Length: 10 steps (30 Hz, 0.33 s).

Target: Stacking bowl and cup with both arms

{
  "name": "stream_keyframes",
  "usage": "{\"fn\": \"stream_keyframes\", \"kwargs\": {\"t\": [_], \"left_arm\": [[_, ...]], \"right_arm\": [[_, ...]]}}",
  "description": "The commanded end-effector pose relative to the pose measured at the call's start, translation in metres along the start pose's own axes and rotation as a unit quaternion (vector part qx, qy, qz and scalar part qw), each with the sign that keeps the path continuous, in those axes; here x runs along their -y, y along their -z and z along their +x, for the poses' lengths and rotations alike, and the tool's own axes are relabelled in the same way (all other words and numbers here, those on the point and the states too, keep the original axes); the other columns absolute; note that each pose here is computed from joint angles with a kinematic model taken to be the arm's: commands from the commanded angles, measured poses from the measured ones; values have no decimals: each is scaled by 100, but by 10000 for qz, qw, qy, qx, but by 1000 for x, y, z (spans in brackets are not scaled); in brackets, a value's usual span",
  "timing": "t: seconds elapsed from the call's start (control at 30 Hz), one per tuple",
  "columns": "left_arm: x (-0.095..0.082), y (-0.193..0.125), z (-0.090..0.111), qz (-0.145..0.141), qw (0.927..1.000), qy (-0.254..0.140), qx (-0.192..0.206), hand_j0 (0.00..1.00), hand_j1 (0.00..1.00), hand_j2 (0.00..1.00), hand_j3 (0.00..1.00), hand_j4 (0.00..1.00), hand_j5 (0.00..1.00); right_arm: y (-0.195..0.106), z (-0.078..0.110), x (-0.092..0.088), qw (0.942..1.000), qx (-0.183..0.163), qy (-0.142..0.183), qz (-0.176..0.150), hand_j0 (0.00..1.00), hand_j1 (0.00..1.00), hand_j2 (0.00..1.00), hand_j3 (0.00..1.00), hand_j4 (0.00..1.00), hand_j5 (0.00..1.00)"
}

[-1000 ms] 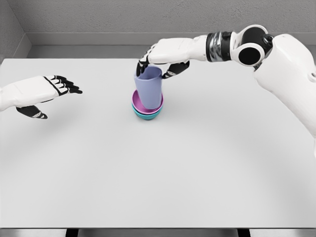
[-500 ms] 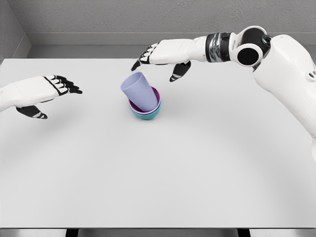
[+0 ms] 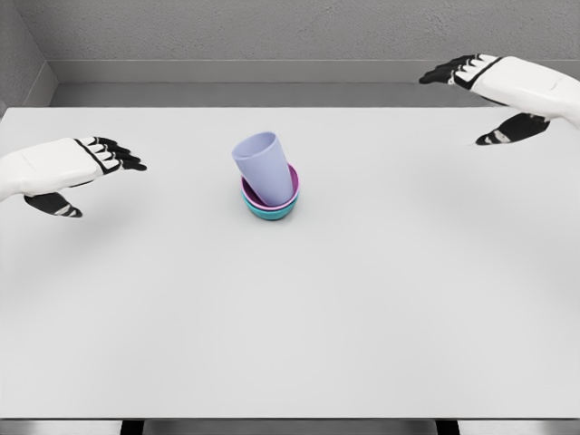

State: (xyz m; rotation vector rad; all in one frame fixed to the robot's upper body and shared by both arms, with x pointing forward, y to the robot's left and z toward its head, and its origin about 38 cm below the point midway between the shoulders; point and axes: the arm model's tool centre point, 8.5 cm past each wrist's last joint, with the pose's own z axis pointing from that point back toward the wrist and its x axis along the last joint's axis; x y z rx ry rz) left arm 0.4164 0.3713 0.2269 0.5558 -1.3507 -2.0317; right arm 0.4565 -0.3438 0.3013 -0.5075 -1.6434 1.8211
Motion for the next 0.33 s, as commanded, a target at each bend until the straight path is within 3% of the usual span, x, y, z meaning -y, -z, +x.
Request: {"fn": "stream_keyframes", "kwargs": {"t": [0.0,0.03,0.13,0.23,0.3], "left_arm": [[0,0,0,14,10000,-33,6,100,100,100,100,100,100],[-1,0,0,23,10000,-27,8,100,100,100,100,100,100],[3,2,2,-29,10000,-25,31,100,100,100,100,100,100],[30,2,9,-220,9994,-269,95,100,100,100,100,100,100],[29,4,10,-198,9994,-272,112,100,100,100,100,100,100]], "right_arm": [[11,9,-14,9995,179,33,274,100,100,100,100,100,100],[21,15,-23,9985,307,46,440,100,100,100,100,100,100],[22,15,-20,9986,309,18,426,100,100,100,100,100,100],[22,15,-20,9986,308,18,426,100,100,100,100,100,100],[21,15,-20,9987,305,17,420,100,100,100,100,100,100]]}}
